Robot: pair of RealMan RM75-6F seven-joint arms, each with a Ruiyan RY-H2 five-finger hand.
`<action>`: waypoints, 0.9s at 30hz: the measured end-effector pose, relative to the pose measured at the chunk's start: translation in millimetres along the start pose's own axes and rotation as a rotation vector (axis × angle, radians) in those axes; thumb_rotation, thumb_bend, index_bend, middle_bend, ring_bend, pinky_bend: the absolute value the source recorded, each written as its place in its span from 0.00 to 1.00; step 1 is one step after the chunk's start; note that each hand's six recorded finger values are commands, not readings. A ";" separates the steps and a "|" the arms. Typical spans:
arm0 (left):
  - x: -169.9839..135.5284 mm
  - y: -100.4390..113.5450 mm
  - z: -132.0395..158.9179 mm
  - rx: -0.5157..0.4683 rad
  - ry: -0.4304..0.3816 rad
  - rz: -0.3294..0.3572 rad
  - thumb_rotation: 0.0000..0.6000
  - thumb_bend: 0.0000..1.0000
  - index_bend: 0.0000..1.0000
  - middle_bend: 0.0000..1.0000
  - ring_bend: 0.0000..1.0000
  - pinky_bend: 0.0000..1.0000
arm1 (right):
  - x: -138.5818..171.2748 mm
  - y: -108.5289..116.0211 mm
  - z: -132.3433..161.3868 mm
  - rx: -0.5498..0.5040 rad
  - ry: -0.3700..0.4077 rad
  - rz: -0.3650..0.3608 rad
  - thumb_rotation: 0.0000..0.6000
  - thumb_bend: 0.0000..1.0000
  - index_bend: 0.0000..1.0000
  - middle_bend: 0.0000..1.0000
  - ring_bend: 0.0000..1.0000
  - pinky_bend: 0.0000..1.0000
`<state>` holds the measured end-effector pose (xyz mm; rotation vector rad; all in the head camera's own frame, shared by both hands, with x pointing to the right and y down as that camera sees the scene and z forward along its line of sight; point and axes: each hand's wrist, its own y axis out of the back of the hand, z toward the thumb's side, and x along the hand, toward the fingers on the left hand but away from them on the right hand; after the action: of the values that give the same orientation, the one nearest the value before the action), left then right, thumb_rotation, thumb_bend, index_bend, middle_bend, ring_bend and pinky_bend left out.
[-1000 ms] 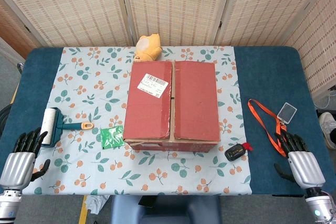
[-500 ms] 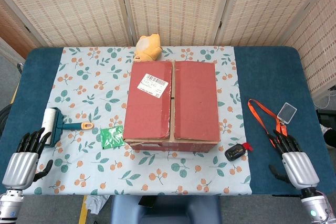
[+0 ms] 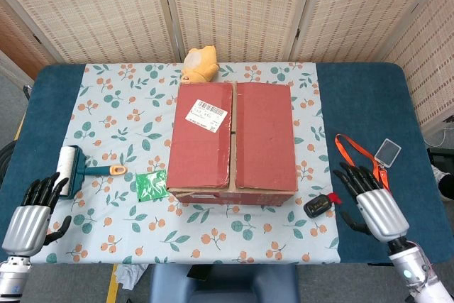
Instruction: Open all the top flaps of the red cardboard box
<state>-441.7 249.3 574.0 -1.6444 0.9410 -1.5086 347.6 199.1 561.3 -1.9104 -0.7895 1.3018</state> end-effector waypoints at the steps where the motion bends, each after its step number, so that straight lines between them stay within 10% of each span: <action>1: 0.2 0.2 -0.7 -0.003 0.002 0.000 1.00 0.44 0.00 0.00 0.00 0.00 | -5.5 2.2 4.8 0.002 0.016 -0.007 1.00 0.42 0.00 0.00 0.00 0.00; 27: 5.0 8.3 -19.9 -0.101 0.025 -0.004 1.00 0.44 0.00 0.00 0.00 0.00 | -111.2 -2.4 160.1 -0.062 0.407 -0.001 1.00 0.42 0.00 0.00 0.00 0.00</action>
<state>-461.7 240.4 570.6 -1.7022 1.0431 -1.5088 161.3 144.6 579.7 -2.1276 -0.6241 0.8510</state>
